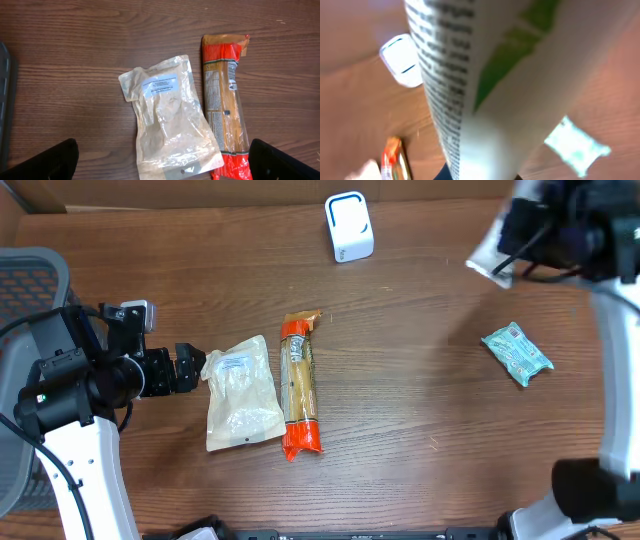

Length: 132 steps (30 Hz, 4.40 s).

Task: Scan the item barcode
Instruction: 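Carry the Pantene tube to the right side and release it, then reach the right gripper to the spaghetti package and grasp it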

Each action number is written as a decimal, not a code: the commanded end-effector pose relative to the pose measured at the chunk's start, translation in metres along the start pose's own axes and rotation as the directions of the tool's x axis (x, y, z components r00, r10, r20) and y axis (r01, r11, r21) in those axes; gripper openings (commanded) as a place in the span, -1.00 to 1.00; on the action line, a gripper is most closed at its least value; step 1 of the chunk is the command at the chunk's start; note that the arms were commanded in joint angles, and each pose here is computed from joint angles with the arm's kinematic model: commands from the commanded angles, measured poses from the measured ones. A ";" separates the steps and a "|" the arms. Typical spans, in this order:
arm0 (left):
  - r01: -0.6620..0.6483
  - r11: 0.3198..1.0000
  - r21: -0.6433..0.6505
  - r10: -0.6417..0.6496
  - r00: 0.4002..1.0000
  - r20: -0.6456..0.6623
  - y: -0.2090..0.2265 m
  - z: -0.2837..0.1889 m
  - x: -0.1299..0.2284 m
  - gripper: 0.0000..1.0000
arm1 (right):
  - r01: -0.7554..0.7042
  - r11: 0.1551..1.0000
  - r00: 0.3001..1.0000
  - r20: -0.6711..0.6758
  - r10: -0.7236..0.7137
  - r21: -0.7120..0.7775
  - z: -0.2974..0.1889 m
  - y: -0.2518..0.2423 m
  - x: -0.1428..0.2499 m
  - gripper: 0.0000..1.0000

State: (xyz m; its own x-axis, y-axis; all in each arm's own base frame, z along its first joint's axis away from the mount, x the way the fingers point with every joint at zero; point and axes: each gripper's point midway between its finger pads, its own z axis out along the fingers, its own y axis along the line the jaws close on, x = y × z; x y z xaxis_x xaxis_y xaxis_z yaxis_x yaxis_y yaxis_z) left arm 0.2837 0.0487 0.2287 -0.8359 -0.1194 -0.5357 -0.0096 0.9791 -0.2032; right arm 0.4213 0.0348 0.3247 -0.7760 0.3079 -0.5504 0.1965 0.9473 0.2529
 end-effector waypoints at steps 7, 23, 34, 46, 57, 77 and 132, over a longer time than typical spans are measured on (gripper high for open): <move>-0.031 0.999 0.015 0.031 1.000 0.006 -0.003 0.000 -0.002 0.99 | -0.467 0.880 0.855 -0.209 0.474 0.086 0.158 -0.085 0.072 -0.93; -0.031 0.999 0.015 0.031 1.000 0.006 -0.003 0.000 -0.002 0.99 | -0.497 0.843 0.779 -0.324 0.537 0.205 0.174 -0.129 0.138 -0.11; -0.031 0.999 0.015 0.031 1.000 0.006 -0.003 0.000 -0.002 0.99 | -0.430 0.900 0.884 -0.235 0.404 -0.071 0.092 -0.054 0.101 0.24; -0.031 0.999 0.015 0.031 1.000 0.006 -0.003 0.000 -0.002 0.99 | -0.321 0.893 0.945 -0.164 0.282 -0.316 0.002 0.017 0.103 0.58; -0.031 0.999 0.015 0.031 1.000 0.006 -0.003 0.000 -0.002 0.99 | -0.316 0.888 0.949 -0.115 0.295 -0.335 -0.030 0.017 0.107 0.70; -0.031 0.999 0.015 0.031 1.000 0.006 -0.003 0.000 -0.002 0.99 | -0.287 0.906 0.958 -0.086 0.274 -0.312 -0.028 0.012 0.105 0.86; -0.031 0.999 0.015 0.031 1.000 0.006 -0.003 0.000 -0.002 0.99 | 0.112 0.916 0.721 -0.602 -0.342 -0.386 0.202 0.192 0.378 0.19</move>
State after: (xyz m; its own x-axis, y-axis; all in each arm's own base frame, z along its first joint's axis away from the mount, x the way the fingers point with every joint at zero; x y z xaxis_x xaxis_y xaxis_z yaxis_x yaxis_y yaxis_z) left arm 0.2837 0.0487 0.2285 -0.8361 -0.1191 -0.5354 -0.0096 0.9792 -0.2029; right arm 0.2911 0.3564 0.0162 -0.9811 -0.1910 -0.0307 -0.1802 0.8450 0.5035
